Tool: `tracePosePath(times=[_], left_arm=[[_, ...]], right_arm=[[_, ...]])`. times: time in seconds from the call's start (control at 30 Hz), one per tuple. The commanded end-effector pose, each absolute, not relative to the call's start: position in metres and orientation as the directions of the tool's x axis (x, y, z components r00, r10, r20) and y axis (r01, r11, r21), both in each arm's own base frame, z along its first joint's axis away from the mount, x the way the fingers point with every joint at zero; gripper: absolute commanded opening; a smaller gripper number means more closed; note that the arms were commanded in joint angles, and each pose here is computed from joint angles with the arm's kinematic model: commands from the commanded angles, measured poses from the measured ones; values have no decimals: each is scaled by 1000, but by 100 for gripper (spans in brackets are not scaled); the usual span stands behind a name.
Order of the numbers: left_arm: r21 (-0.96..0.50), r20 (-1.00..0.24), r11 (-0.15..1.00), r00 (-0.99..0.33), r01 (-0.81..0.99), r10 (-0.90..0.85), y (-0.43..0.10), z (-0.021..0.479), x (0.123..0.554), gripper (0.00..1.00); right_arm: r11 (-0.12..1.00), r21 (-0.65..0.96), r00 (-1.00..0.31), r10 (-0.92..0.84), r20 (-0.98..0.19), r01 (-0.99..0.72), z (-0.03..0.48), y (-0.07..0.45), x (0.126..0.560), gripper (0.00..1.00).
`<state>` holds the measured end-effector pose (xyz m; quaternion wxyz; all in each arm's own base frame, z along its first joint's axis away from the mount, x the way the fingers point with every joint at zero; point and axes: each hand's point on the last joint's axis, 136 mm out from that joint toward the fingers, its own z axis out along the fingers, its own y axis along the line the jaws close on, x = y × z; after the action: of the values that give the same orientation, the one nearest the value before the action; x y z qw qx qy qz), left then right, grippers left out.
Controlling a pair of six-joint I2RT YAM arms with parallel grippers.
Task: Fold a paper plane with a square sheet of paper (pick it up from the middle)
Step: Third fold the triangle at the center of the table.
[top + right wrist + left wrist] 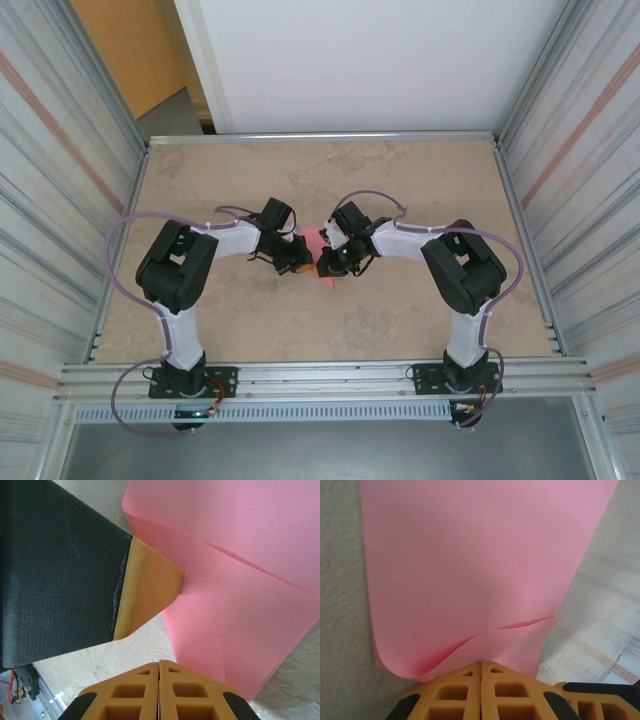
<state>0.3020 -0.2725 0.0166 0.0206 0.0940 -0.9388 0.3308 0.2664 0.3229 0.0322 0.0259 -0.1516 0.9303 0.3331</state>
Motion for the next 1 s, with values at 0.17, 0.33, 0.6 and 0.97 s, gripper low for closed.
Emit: tracePosePath(times=[0.17, 0.33, 0.6, 0.97], left_arm=[[-487, 172, 833, -964, -263, -204, -251, -23, 282, 7], [-479, 169, 836, -963, -267, -211, -250, -23, 282, 6], [-462, 178, 842, -960, -277, -218, -247, -28, 280, 6], [-419, 195, 858, -952, -297, -234, -237, -37, 277, 6]], right_arm=[[717, 624, -948, -282, -148, -311, 32, 330, 271, 9], [727, 612, -948, -286, -139, -310, 26, 329, 271, 9], [754, 585, -951, -285, -120, -299, 13, 319, 271, 9], [773, 568, -955, -279, -97, -284, 1, 310, 268, 9]])
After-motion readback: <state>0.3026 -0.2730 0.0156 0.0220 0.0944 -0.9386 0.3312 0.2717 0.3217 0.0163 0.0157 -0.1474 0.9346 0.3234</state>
